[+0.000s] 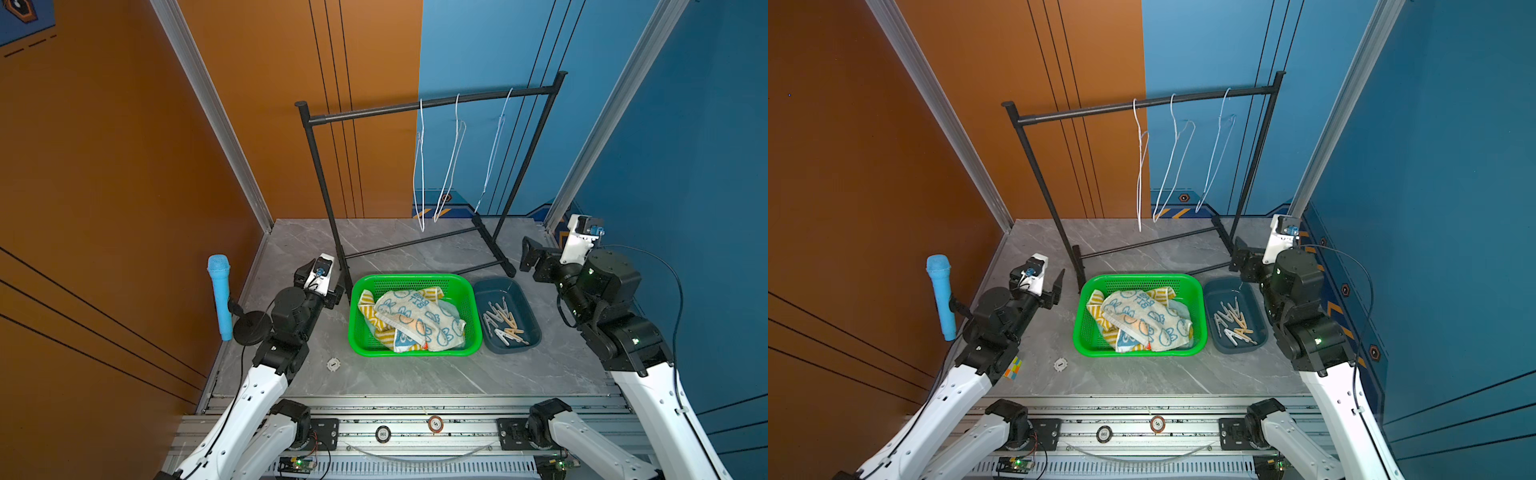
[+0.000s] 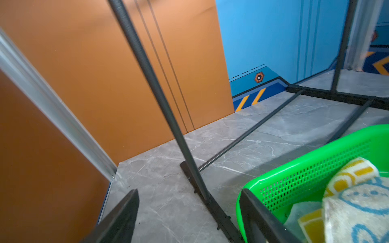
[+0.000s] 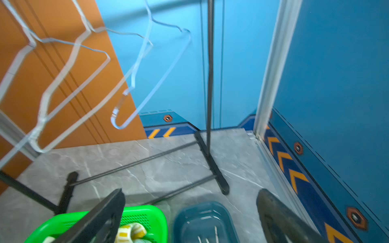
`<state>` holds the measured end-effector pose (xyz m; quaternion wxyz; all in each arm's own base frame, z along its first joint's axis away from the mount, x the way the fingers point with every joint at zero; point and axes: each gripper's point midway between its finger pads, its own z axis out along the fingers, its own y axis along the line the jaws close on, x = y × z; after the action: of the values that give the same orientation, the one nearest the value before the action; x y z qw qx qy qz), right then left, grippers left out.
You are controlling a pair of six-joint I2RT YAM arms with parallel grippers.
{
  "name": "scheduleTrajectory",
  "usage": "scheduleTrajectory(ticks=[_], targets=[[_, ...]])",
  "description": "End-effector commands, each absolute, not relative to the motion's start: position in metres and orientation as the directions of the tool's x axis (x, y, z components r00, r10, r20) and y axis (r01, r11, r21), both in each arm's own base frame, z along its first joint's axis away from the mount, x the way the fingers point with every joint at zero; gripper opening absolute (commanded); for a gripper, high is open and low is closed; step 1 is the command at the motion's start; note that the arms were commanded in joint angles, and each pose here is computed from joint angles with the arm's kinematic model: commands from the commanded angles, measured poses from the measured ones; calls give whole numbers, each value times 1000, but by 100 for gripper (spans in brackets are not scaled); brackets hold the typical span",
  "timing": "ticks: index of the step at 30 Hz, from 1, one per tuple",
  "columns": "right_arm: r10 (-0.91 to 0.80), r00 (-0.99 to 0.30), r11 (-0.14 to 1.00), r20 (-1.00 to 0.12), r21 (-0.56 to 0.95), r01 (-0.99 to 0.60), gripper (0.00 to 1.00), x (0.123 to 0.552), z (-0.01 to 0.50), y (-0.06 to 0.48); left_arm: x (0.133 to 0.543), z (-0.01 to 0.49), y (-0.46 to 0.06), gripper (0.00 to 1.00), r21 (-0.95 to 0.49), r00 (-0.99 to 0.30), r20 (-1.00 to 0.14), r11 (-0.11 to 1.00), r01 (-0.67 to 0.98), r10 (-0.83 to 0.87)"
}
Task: Remove the clothespins securing towels to the hanger
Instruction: Place the hanger on the clothesline, then reset both arms
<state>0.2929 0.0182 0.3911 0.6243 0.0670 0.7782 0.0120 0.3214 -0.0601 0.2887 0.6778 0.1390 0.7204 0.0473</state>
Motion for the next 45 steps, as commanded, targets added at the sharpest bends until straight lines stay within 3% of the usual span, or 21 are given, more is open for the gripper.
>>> scheduleTrajectory(ticks=[1, 9, 17, 31, 45], targets=[[135, -284, 984, -949, 96, 148, 100, 294, 351, -3, 314, 272, -30, 77, 163, -128, -978, 987, 2, 162], [231, -281, 928, -932, 124, 350, 100, 300, 268, -65, 301, 242, 10, 80, 112, -209, -975, 981, -157, 77], [203, -284, 914, -937, 77, 398, 100, 315, 207, -82, 304, 203, 36, 81, 65, -269, -963, 965, -254, -6], [103, -297, 974, -949, 36, 223, 100, 365, 125, -42, 324, 163, 26, 83, 35, -334, -942, 980, -194, -32], [84, -305, 991, -949, 47, 125, 100, 388, 94, -21, 366, 141, 0, 85, 18, -289, -957, 998, -58, 0]])
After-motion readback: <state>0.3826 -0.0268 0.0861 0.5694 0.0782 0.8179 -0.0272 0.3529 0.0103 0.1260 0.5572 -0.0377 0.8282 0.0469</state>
